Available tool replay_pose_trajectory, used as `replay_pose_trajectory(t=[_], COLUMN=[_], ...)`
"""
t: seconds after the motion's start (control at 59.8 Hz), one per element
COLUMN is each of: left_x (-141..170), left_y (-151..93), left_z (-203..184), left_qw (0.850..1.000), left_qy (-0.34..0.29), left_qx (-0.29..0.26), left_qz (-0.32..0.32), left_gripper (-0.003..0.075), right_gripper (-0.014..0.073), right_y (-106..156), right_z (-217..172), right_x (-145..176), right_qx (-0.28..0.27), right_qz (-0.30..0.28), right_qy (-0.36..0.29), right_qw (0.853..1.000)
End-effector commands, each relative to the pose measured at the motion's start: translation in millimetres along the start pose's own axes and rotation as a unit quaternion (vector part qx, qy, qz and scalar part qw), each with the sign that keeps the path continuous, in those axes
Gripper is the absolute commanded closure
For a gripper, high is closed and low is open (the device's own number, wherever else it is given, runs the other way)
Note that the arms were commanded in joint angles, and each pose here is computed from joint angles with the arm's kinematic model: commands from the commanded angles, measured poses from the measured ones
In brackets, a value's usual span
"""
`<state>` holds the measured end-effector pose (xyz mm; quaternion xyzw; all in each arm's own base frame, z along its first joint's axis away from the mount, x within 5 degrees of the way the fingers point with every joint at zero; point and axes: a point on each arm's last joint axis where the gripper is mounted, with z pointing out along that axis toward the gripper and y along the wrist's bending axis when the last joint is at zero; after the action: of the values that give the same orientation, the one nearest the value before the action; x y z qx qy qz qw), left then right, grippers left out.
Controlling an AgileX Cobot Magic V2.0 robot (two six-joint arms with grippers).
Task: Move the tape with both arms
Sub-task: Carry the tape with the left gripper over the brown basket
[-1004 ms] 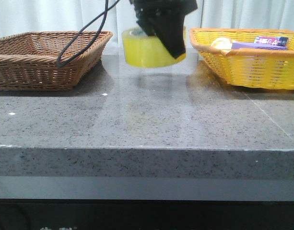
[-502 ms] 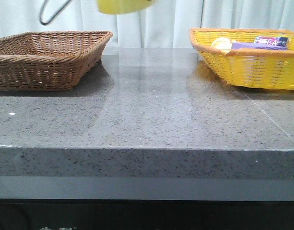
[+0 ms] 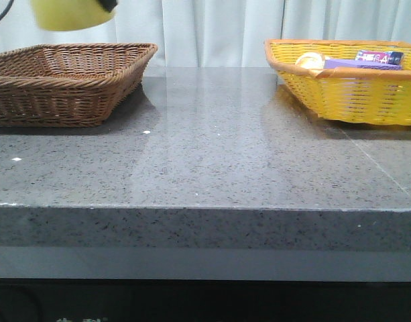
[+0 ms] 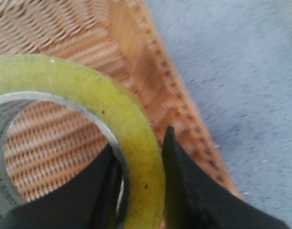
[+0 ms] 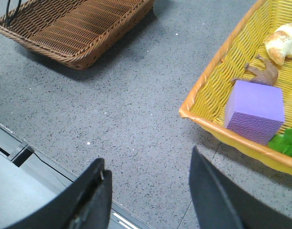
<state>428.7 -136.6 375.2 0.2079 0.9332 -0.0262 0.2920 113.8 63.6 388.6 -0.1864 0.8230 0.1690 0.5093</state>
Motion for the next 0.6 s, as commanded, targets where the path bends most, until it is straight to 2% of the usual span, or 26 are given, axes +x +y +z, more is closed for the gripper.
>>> replay_pose_trajectory(t=[0.0, 0.167, 0.418, 0.469, 0.586], left_x=[0.8, 11.8, 15.0, 14.6, 14.3], left_y=[12.3, 22.2, 20.8, 20.9, 20.8], left_z=[-33.5, -14.0, 8.3, 9.0, 9.0], left_qw=[0.999, 1.0, 0.999, 0.999, 0.999], left_qy=[-0.028, 0.003, -0.011, -0.015, -0.016], left_qx=[-0.012, -0.015, -0.013, -0.014, -0.013], left_qz=[-0.017, -0.028, -0.028, -0.028, -0.028], left_gripper=[0.0562, 0.0562, 0.0559, 0.0542, 0.0419], right_gripper=[0.0193, 0.0193, 0.0193, 0.0193, 0.0193], right_y=[0.6, 0.6, 0.6, 0.6, 0.6], right_z=[-5.8, -5.8, -5.8, -5.8, -5.8], right_x=[-12.5, -12.5, -12.5, -12.5, -12.5], right_qx=[0.0, 0.0, 0.0, 0.0, 0.0], right_qz=[0.0, 0.0, 0.0, 0.0, 0.0], right_qy=[-0.046, -0.046, -0.046, -0.046, -0.046], right_qw=[0.999, 0.999, 0.999, 0.999, 0.999])
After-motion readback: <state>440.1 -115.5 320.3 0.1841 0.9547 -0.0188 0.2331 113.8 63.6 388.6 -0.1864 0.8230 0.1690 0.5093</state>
